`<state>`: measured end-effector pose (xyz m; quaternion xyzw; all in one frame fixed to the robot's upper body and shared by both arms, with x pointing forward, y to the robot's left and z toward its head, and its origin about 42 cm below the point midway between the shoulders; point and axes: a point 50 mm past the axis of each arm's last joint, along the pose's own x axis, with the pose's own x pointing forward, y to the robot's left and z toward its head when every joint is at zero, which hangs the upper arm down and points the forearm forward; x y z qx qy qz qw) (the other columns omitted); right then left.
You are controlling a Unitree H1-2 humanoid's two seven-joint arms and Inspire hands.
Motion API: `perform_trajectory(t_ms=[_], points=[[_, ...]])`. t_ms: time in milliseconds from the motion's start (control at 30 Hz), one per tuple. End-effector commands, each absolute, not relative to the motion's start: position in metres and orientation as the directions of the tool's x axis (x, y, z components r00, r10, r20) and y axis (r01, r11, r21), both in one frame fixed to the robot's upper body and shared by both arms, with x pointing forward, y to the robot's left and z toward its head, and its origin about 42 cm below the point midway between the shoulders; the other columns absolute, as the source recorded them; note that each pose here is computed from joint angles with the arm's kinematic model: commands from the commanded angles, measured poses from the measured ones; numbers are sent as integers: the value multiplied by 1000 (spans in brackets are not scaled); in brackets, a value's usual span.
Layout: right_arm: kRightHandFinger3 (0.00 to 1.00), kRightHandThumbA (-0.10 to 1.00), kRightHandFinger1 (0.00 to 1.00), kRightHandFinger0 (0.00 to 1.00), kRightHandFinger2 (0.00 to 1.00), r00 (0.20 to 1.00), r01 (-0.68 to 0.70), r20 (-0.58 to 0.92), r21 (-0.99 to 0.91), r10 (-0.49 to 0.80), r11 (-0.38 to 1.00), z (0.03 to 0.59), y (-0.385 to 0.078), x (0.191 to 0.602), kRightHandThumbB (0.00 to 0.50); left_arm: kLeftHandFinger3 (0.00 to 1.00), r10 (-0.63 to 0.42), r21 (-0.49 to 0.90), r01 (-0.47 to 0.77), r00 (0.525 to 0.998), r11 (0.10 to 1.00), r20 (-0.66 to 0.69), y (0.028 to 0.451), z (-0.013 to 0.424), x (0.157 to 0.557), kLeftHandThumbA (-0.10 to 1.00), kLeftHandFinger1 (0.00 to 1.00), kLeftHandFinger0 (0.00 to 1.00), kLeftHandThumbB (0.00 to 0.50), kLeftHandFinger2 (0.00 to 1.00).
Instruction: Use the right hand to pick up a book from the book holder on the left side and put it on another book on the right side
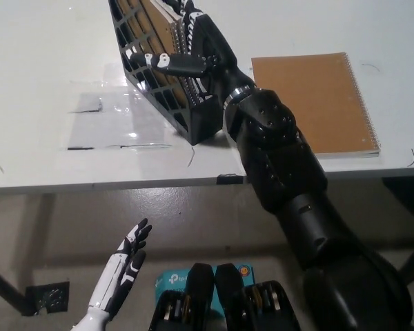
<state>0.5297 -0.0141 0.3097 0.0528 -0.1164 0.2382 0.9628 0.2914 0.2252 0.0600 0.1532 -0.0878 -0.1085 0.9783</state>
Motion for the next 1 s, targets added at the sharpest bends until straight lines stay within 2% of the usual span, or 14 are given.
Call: perform_trajectory(t_ms=[0, 67, 200, 367, 500, 567, 700, 867, 967], points=[[1000, 1000, 1000, 1000, 1000, 825, -481, 346, 16, 447, 877, 354, -9, 539, 274, 1000, -245, 340, 169, 950, 925, 194, 227, 71, 296, 1000, 1000, 1000, 338, 1000], [1000, 1000, 1000, 1000, 1000, 825, -480, 345, 9, 448, 877, 355, -10, 541, 267, 1000, -245, 338, 170, 950, 926, 193, 227, 71, 297, 1000, 1000, 1000, 338, 1000], [1000, 1000, 1000, 1000, 1000, 828, -474, 334, -9, 450, 880, 359, -9, 544, 301, 1000, -248, 340, 170, 948, 925, 202, 226, 72, 298, 1000, 1000, 1000, 328, 1000], [1000, 1000, 1000, 1000, 1000, 827, -473, 331, -28, 455, 881, 364, -5, 545, 317, 1000, -251, 340, 173, 946, 925, 203, 226, 73, 299, 1000, 1000, 1000, 339, 1000], [1000, 1000, 1000, 1000, 1000, 830, -459, 335, -48, 447, 887, 369, -1, 544, 345, 1000, -255, 345, 175, 945, 922, 203, 227, 74, 299, 1000, 1000, 1000, 328, 1000], [1000, 998, 1000, 1000, 1000, 829, -454, 338, -56, 444, 889, 372, 1, 544, 344, 1000, -258, 348, 176, 944, 921, 206, 227, 75, 300, 1000, 1000, 1000, 327, 1000], [1000, 930, 1000, 1000, 1000, 829, -453, 346, -47, 440, 890, 374, 4, 543, 356, 1000, -263, 342, 181, 941, 922, 211, 227, 76, 302, 1000, 1000, 1000, 321, 1000], [1000, 929, 1000, 1000, 1000, 827, -457, 340, -59, 448, 888, 373, 8, 542, 380, 1000, -265, 344, 183, 942, 921, 208, 227, 77, 303, 1000, 1000, 1000, 316, 1000], [1000, 920, 1000, 1000, 1000, 828, -459, 335, -59, 450, 887, 372, 8, 543, 391, 1000, -260, 343, 179, 943, 922, 207, 227, 77, 303, 1000, 1000, 1000, 331, 1000]])
